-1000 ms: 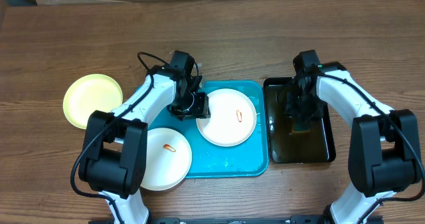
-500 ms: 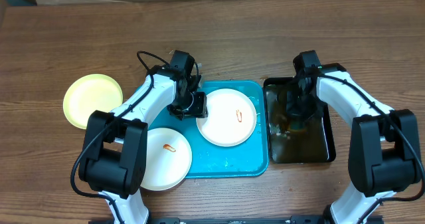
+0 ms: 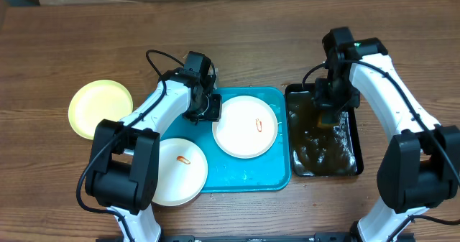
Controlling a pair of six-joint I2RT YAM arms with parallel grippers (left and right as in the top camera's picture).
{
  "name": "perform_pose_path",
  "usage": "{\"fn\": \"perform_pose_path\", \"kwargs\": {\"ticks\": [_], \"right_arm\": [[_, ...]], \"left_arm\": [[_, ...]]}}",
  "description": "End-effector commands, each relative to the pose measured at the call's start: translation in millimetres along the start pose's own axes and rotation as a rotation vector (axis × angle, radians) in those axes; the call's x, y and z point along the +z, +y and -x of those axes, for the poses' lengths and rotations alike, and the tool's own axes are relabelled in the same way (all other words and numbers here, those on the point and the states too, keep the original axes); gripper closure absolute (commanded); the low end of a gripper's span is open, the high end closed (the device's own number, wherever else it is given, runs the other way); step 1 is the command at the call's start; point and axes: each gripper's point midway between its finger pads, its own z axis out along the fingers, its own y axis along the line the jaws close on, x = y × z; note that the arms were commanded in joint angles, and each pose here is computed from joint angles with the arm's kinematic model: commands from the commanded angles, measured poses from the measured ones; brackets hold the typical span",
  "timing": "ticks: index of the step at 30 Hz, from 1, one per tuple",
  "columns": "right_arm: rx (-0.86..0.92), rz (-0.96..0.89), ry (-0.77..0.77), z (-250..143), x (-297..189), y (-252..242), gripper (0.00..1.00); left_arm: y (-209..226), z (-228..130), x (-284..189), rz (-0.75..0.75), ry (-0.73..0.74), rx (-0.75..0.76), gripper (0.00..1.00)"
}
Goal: Clean dirty plates on tray and stack at the side
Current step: 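Grasp the sponge with right gripper and dip it in the water, then carry the sponge with right gripper onto the held white plate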
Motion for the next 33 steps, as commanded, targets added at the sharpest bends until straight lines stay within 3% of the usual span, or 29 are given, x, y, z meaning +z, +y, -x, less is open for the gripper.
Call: {"fn": "perform_pose_path", "kwargs": {"ticks": [1,11,13,15,16,25,33], "right_arm": [[-0.005,-0.015,0.003,-6.0,2.9,-4.5,0.96],[-0.007,0.113,0.01,-3.2,-18.6,18.5,0.96],[-0.007,0.153,0.014,-3.3,-21.7,25.4,0.96],[-0.012,0.216,0.028,-5.8,-23.7,37.0,0.96],[-0.017,0.237,0.031,-6.5,-24.6,42.0,0.96],[-0.208,0.301,-0.092,-4.7,-30.6,115.9,0.96],[-0.358,0.164,-0.279,-4.2,-25.8,160.8,0.96]], "left_arm": [[-1.5,5.1,1.2,0.012,-0.019,0.001,0.62],[11.1,0.3,17.5,0.065,0.014,-0.02,0.62],[13.4,-3.8,25.6,0.067,0.038,-0.025,0.72],[15.1,-7.7,31.2,0.07,0.059,-0.029,0.93],[15.4,-8.6,31.5,0.071,0.063,-0.029,0.96],[12.9,-11.0,28.7,0.058,0.073,-0.032,0.96],[13.7,-14.7,28.4,0.062,0.088,-0.034,0.94]]}}
